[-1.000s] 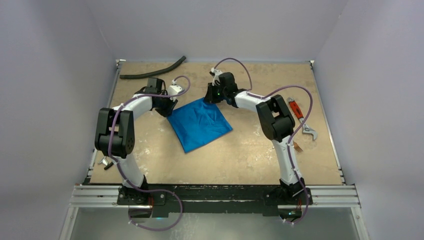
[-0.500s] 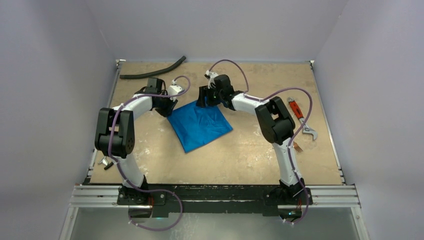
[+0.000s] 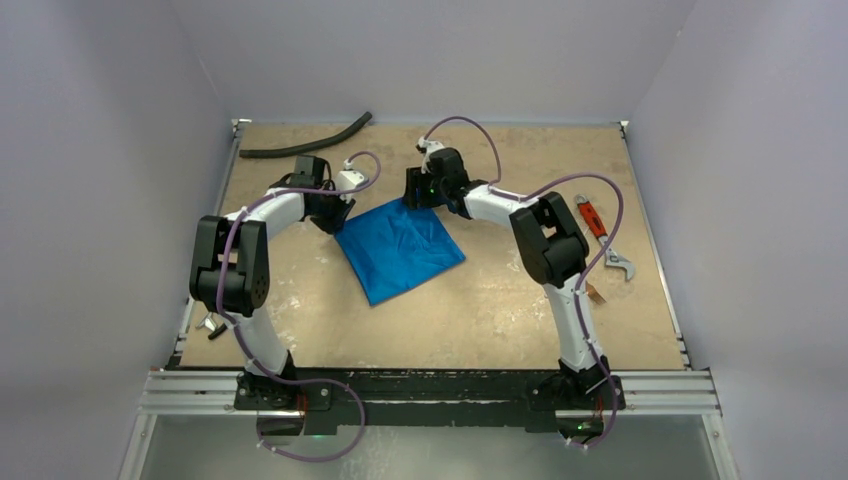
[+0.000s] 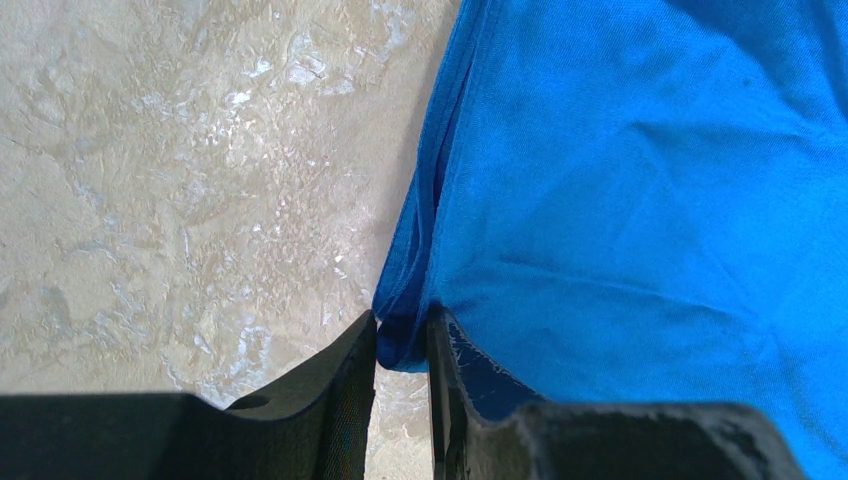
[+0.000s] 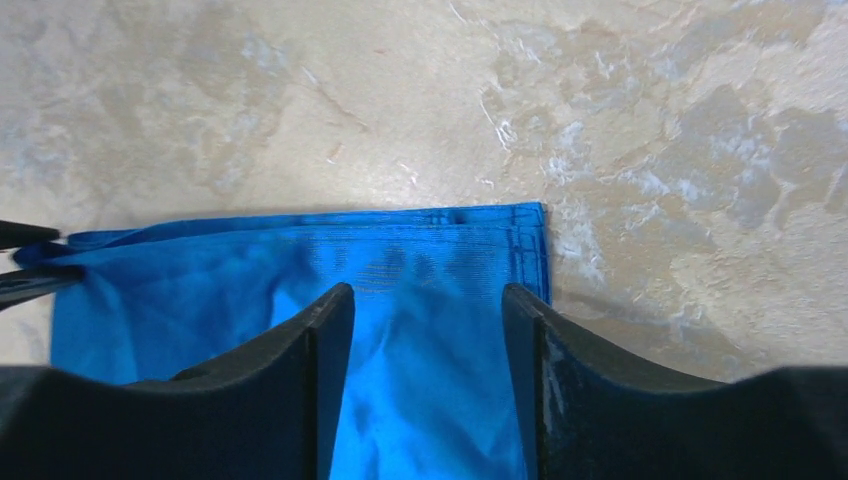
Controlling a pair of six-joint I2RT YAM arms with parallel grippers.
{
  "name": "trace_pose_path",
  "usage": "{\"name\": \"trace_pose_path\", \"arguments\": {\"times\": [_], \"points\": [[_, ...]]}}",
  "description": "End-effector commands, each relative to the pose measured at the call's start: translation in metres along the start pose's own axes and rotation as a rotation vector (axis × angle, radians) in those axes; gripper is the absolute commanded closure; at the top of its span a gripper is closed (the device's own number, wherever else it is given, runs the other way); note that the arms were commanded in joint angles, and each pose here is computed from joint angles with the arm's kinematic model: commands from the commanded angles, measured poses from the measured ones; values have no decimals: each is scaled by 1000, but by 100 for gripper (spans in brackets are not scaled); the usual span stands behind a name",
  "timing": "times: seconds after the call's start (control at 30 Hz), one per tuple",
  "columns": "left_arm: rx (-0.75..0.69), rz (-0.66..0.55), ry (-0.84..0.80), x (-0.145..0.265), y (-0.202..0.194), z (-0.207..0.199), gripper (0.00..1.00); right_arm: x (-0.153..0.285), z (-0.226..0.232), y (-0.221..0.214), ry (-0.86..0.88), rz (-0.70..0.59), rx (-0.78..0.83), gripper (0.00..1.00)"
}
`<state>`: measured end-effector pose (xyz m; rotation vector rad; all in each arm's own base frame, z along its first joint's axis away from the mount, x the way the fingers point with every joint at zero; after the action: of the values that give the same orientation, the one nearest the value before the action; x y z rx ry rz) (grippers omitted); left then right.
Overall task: Fold the napkin into a case and place the utensils inside
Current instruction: Smooth out the square-folded napkin at the center of the board.
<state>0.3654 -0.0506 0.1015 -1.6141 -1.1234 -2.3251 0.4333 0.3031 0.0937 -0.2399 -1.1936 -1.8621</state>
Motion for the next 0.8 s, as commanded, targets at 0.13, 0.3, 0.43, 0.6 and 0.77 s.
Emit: {"name": "trace_pose_path", "arguments": {"times": [0.13, 0.3, 0.43, 0.6, 0.77], "points": [[-2, -19, -5, -3, 4, 1, 77, -9, -5, 1, -16, -18, -6, 55], [2, -22, -12, -4, 4, 0, 77, -9, -9, -1, -49, -27, -2, 56], [-1, -18, -16, -4, 3, 0, 77, 0, -7, 8, -84, -67, 13, 37], [-2, -15, -16, -3, 3, 0, 78, 2, -6, 24, -127, -148, 16, 35], [-4, -15, -16, -2, 4, 0, 78, -6, -12, 21, -165, -142, 7, 39]]}}
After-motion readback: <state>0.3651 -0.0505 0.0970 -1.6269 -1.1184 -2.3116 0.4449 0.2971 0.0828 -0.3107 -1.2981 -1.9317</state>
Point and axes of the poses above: each gripper's point midway between its finger pads, its own x axis back along the fingers, its own z axis along the line the jaws close on, y = z × x, the point moved 8 cm from there along x, back along the fingers, and after that the axes turned 13 degrees about -x, right-handed, at the moved point
